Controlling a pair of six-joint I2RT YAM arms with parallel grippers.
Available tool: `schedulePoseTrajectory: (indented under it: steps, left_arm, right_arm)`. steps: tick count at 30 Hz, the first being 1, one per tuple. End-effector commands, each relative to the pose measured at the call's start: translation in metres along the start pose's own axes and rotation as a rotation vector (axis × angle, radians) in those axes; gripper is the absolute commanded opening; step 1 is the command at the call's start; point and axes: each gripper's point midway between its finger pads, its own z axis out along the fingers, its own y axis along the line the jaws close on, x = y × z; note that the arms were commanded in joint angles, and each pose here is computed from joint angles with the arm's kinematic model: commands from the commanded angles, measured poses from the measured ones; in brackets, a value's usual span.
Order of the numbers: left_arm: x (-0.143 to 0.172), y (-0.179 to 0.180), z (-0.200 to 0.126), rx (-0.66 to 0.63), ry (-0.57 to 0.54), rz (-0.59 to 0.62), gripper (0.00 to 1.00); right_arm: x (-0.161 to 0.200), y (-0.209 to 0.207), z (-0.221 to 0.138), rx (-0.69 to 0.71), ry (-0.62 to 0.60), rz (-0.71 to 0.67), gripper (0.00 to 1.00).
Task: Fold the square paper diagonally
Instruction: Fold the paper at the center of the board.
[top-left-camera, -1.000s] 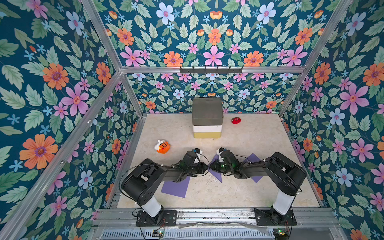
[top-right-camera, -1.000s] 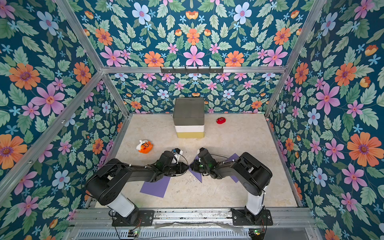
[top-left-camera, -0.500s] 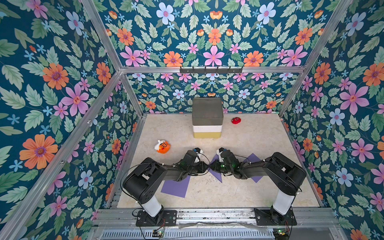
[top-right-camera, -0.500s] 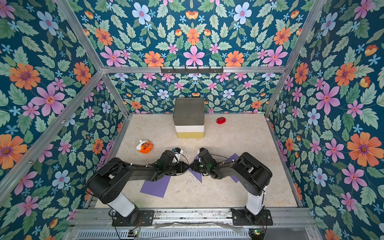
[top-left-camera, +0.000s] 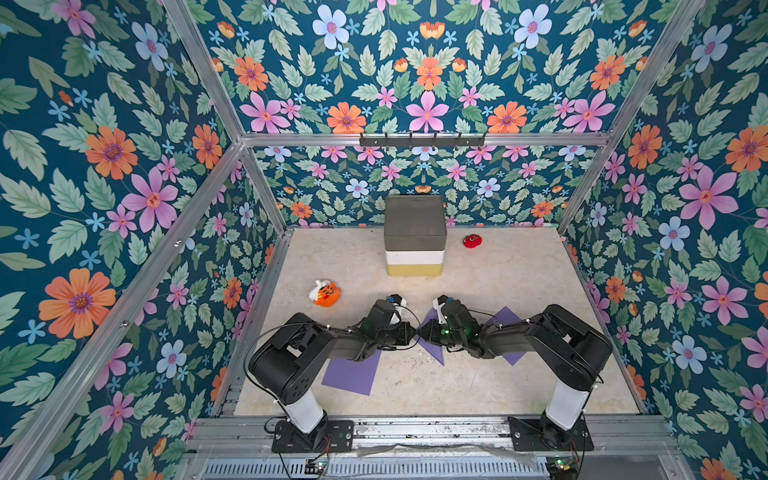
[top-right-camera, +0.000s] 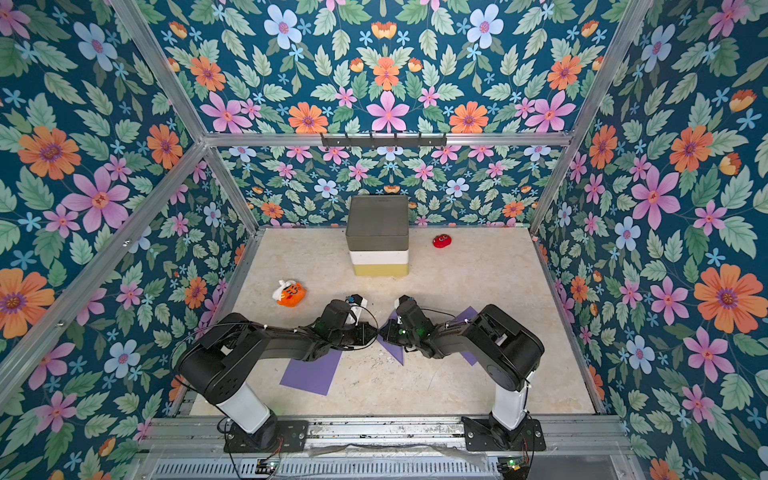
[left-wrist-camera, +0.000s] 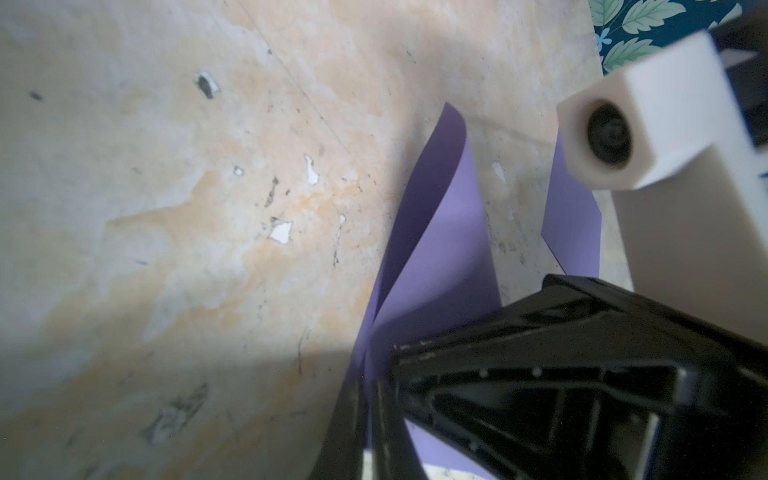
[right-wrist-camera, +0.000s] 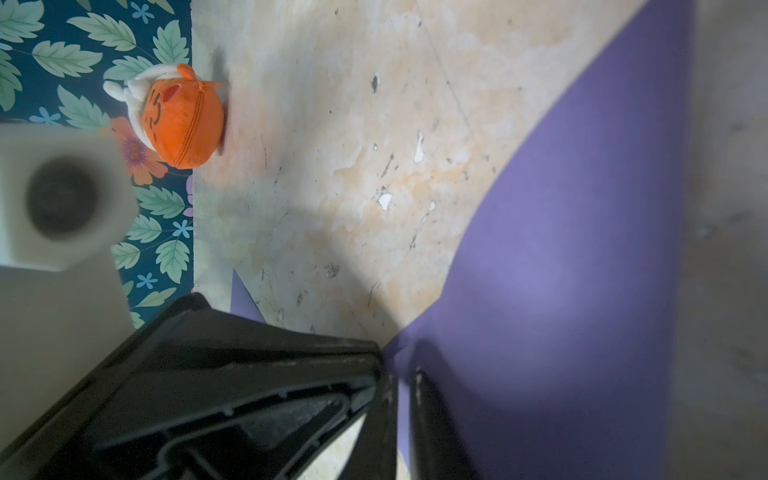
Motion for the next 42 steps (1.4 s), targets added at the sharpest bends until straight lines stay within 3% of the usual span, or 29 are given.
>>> schedulePoseTrajectory:
  steps: [1, 11, 42]
  left_arm:
    - [0.014, 0.023, 0.001, -0.099, 0.040, 0.010, 0.09]
    - [0.029, 0.046, -0.004, -0.206, 0.078, 0.029, 0.00]
    - [0.053, 0.089, -0.008, -0.413, 0.153, 0.042, 0.00]
  right_arm:
    - [0.028, -0.039, -0.003, 0.154, 0.100, 0.047, 0.14]
    - [0.017, -0.023, -0.006, 0.135, 0.082, 0.031, 0.17]
    - [0.014, -0.047, -0.026, 0.236, 0.033, 0.058, 0.18]
